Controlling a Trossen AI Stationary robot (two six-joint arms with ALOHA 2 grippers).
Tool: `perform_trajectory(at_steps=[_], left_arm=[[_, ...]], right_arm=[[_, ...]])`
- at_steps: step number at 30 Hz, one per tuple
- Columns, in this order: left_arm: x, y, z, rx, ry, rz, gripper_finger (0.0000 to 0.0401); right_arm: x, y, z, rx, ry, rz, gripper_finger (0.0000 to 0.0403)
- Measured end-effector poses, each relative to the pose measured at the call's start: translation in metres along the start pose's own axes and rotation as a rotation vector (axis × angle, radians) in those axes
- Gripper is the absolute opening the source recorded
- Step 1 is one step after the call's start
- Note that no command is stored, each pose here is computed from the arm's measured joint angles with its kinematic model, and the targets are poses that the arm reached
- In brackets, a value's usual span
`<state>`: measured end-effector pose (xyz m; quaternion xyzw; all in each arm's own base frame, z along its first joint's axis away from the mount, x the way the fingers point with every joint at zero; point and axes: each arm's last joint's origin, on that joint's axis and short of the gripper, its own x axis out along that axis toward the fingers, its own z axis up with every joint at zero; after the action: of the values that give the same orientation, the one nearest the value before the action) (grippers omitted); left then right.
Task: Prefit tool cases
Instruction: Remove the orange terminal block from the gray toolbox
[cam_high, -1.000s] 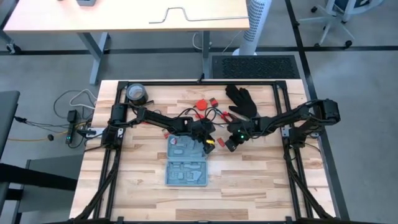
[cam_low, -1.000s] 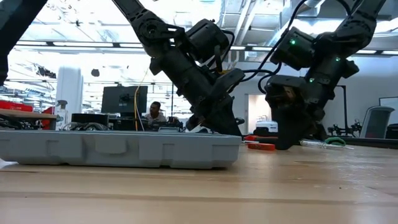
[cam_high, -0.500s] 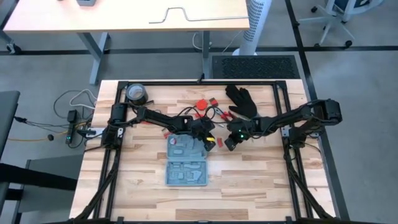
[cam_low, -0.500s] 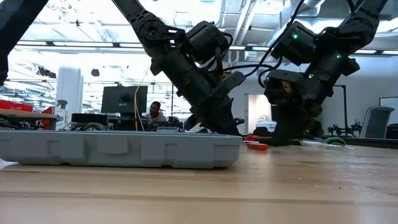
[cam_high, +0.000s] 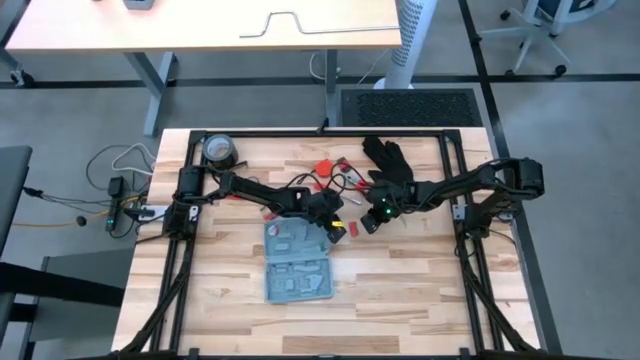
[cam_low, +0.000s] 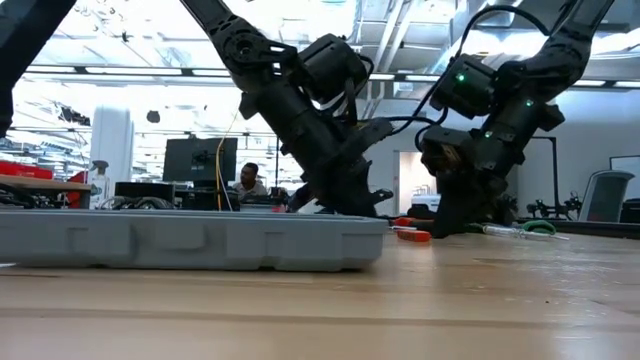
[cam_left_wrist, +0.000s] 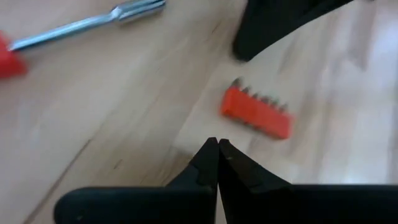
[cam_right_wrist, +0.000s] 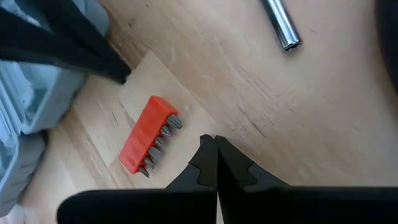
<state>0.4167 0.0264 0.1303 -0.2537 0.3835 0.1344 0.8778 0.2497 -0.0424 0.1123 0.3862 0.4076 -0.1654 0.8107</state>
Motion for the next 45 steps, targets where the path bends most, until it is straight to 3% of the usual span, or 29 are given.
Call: perform_trajectory(at_steps=[3, 8, 15, 24, 45], left_arm=[[0.001, 0.002, -0.008, 0.006, 0.010, 0.050, 0.0000], [0.001, 0.002, -0.010, 0.014, 0.051, -0.004, 0.0000], [-0.004, -0.013, 0.003, 0.023, -0.035, -0.043, 0.0000], [0.024, -0.010, -0.001, -0.025, 0.000, -0.040, 0.0000], [0.026, -0.006, 0.004, -0.023, -0.019, -0.015, 0.0000]], right_arm=[[0.000, 0.001, -0.001, -0.003, 0.000, -0.001, 0.0000], [0.001, 0.003, -0.002, -0.006, 0.001, 0.002, 0.0000], [0.001, 0.003, -0.002, -0.005, -0.001, 0.007, 0.0000], [0.001, 0.004, -0.003, -0.011, 0.004, 0.011, 0.0000], [0.001, 0.008, 0.001, -0.016, -0.036, 0.055, 0.0000]])
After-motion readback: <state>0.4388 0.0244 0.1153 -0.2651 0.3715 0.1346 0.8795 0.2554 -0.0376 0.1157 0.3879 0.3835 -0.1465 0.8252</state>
